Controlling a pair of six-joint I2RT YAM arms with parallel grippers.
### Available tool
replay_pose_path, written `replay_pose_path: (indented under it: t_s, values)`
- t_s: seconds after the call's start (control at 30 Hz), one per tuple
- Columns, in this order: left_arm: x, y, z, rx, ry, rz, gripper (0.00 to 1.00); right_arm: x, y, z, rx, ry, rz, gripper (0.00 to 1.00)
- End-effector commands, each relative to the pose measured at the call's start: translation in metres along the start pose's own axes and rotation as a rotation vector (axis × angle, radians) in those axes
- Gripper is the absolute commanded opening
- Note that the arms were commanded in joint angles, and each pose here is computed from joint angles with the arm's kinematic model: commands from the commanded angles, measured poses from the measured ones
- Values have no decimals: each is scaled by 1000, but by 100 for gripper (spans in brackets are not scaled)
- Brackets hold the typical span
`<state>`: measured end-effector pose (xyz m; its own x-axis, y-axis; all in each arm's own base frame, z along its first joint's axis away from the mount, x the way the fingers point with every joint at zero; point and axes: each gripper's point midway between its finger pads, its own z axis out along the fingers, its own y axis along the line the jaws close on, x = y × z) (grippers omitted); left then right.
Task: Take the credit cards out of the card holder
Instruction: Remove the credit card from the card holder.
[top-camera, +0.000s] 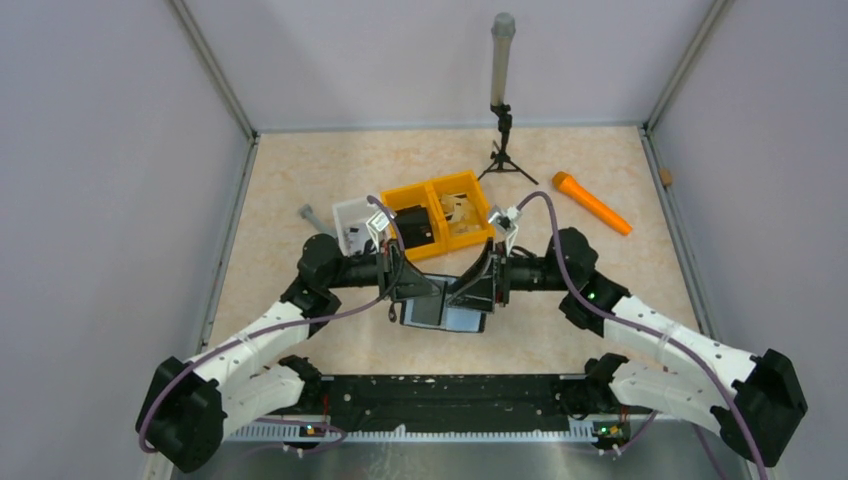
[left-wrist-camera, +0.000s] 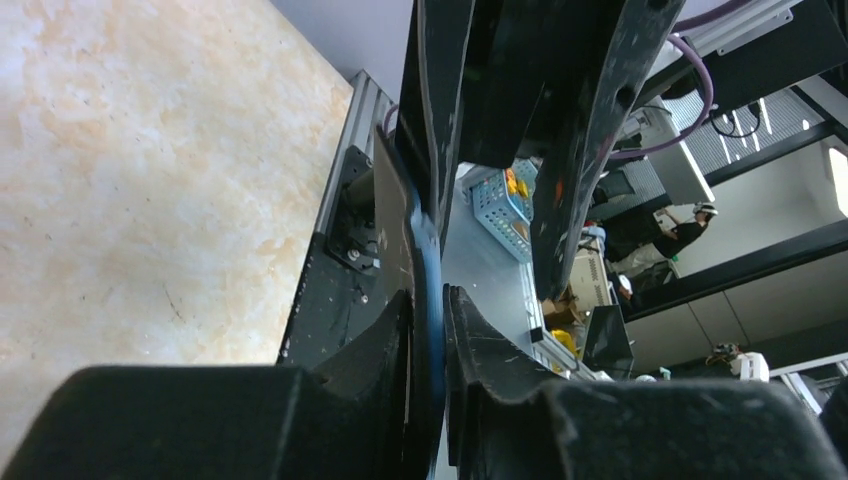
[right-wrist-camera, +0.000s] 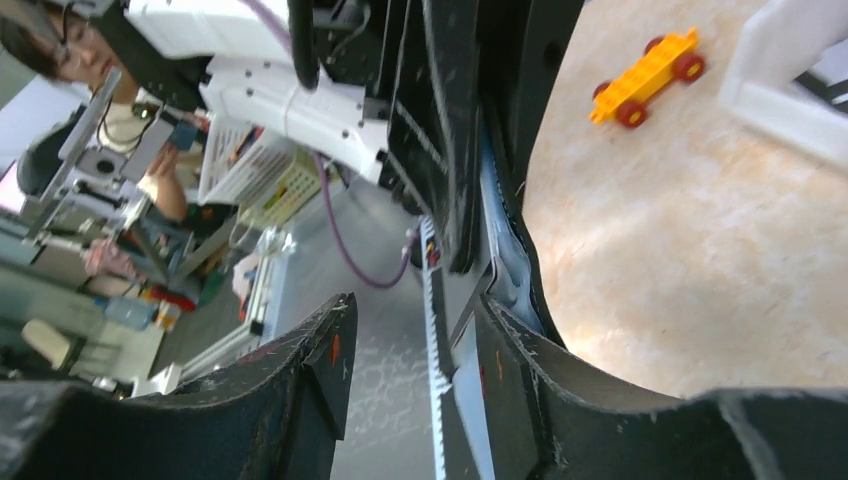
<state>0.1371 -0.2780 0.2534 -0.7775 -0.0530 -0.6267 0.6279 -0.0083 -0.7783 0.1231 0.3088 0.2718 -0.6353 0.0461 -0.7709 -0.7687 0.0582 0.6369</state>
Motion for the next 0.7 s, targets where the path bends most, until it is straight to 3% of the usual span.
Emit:
replay_pose_path:
  t_s: [0.0,0.07,0.17,0.67]
  values:
    - [-28,-23,2,70,-86,100,22,14,18,0,-103,100,-44,49]
    - [-28,-22,2,69,-86,103,21,13,18,2,-110,94,-15,49]
    - [-27,-19,3,68,-84,101,1,12,15,6,-101,82,37,49]
    - [-31,-3,4,24,-153,57,0,3,-4,14,-46,-44,143,52]
